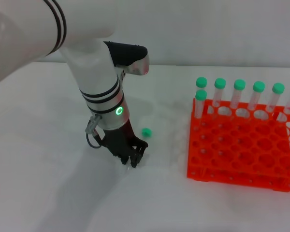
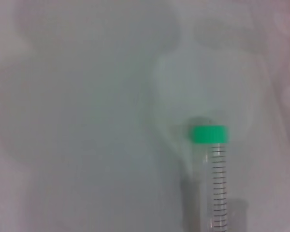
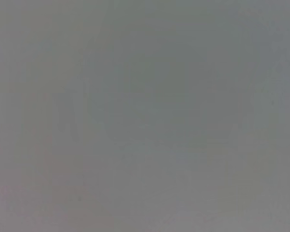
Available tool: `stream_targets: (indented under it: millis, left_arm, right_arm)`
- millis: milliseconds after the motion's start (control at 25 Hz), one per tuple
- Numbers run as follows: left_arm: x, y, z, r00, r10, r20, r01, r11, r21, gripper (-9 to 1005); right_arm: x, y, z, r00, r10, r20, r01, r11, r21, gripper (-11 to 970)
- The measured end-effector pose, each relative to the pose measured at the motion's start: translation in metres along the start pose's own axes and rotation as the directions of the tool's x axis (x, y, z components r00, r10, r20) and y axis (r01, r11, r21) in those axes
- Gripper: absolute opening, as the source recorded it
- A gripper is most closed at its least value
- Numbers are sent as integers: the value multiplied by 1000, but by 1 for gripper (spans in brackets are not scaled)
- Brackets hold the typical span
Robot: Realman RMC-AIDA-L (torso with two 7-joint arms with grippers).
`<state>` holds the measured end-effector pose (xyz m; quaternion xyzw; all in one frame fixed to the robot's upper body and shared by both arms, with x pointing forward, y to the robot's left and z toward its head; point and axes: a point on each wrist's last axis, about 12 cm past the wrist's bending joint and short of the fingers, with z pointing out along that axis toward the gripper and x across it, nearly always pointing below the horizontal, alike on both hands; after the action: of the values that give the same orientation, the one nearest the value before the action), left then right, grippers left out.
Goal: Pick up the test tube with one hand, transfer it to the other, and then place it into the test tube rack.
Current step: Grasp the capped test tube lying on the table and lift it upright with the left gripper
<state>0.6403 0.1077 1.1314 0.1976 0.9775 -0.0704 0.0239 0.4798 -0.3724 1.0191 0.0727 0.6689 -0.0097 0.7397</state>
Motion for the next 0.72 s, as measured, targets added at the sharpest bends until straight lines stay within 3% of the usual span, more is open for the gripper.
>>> stream_targets:
  millis: [400, 720]
  left_arm:
    - [7, 6, 8, 1000, -28, -11, 29, 999, 18, 190]
    - [4, 3, 8, 1000, 18, 10, -19, 1000, 15, 188]
  right_arm:
    - [-2, -4, 0, 1000, -14, 8, 14, 1000, 3, 855]
    - [-2, -4, 0, 1000, -17, 9, 17, 1000, 4, 855]
